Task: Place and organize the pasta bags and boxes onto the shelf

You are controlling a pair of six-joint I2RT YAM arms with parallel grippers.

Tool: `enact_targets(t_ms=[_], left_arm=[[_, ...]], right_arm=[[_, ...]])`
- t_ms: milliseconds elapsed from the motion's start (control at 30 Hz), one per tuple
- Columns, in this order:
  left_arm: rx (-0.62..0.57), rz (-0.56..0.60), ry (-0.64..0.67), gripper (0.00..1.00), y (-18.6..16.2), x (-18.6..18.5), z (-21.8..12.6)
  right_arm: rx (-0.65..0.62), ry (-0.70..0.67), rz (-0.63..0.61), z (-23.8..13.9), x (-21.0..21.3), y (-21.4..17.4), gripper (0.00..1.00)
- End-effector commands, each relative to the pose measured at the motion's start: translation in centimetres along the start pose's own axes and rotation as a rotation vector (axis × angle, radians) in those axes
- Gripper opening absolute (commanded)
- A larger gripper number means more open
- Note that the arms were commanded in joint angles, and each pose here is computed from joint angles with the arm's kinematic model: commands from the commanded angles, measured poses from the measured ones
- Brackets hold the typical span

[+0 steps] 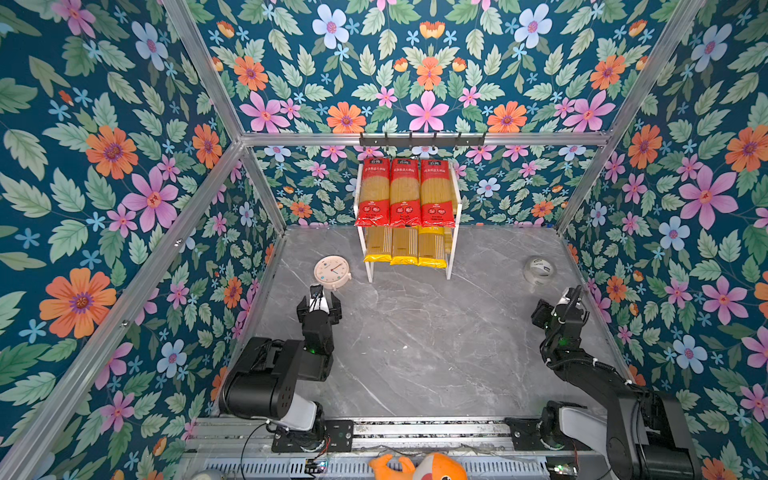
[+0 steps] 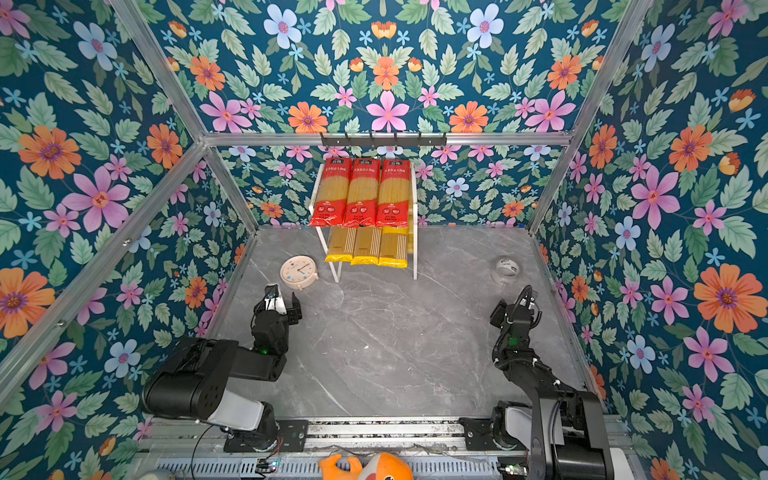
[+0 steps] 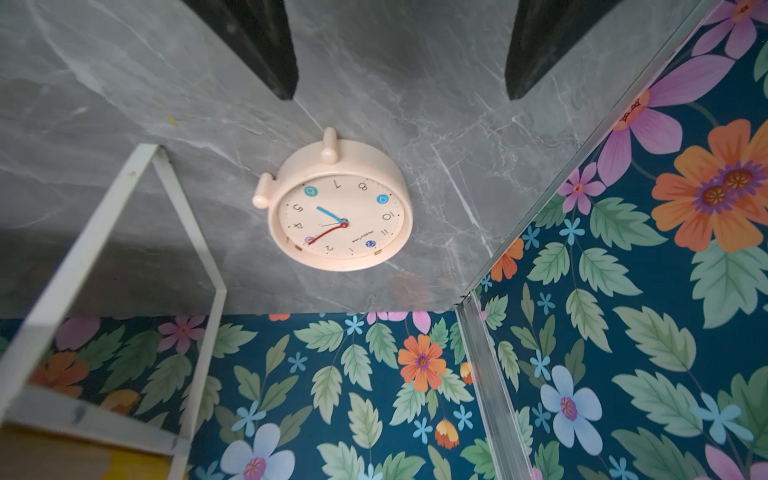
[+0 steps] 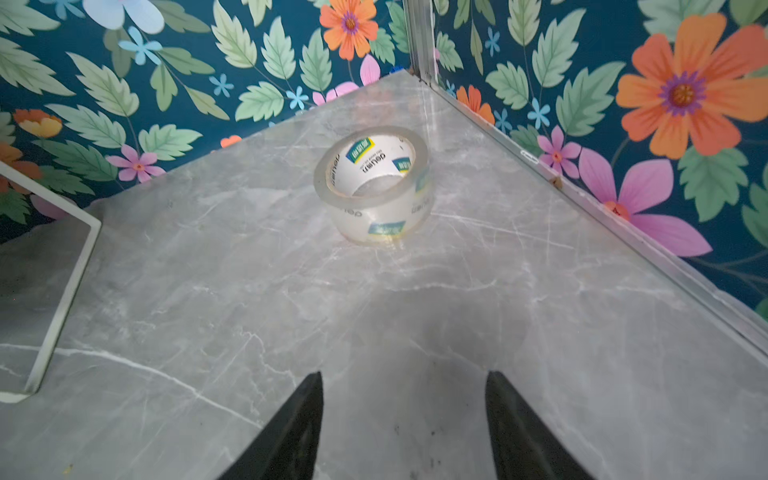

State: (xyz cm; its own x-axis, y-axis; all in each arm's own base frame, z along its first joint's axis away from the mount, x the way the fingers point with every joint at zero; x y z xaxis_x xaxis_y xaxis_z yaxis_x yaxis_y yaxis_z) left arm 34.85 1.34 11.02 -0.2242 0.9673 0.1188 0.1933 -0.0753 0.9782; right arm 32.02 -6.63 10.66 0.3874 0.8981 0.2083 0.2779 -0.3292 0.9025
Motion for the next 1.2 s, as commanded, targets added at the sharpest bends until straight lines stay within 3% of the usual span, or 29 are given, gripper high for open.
enact_targets(t_ms=[0,267,300,333,367,433,500,633,1167], left_arm=[[-0.11,-0.035,-0.028,0.8,2.3,-0.3,-0.1],[-0.103,-0.064,0.025,0.82,1.9,0.6,-0.2],[-0.111,-0.074,0.045,0.84,1.6,0.9,-0.2],[-0.143,-0.055,0.035,0.96,2.0,0.7,-0.2],[-0.135,-0.052,0.035,1.0,2.0,0.5,-0.1],[-0.088,-0.056,0.037,1.0,1.4,0.5,0.2],[-0.095,-0.063,0.052,1.0,1.7,0.7,0.7],[-0.007,-0.107,0.037,1.0,0.8,1.5,2.7],[-0.011,-0.117,0.032,1.0,0.8,1.7,2.6]], right_arm=[[-0.101,0.1,-0.042,0.0,1.8,2.0,0.64],[-0.129,0.223,-0.111,1.8,3.7,0.5,0.68],[-0.113,0.232,-0.121,2.0,3.9,0.2,0.67],[-0.075,0.225,-0.122,2.1,3.9,-0.1,0.67],[-0.052,0.215,-0.124,2.2,3.8,-0.3,0.68],[-0.091,0.227,-0.132,2.5,4.2,0.3,0.7],[-0.028,0.204,-0.15,2.7,4.3,-0.5,0.7],[-0.039,0.182,-0.17,2.8,4.5,-0.4,0.69],[-0.066,0.151,-0.211,2.8,5.0,-0.3,0.71]])
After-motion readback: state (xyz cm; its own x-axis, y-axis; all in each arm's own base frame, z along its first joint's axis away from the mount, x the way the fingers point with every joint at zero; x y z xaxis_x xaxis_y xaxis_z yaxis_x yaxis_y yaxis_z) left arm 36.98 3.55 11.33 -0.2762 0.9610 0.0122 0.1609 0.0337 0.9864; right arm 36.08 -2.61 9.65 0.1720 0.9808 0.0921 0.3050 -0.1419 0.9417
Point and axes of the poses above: each gripper's point midway between its finger pads, its own z axis out along the fingers, its own x axis along the line the jaws close on, y = z × x, the point moved 1 cm from there along -z, back along the fingers
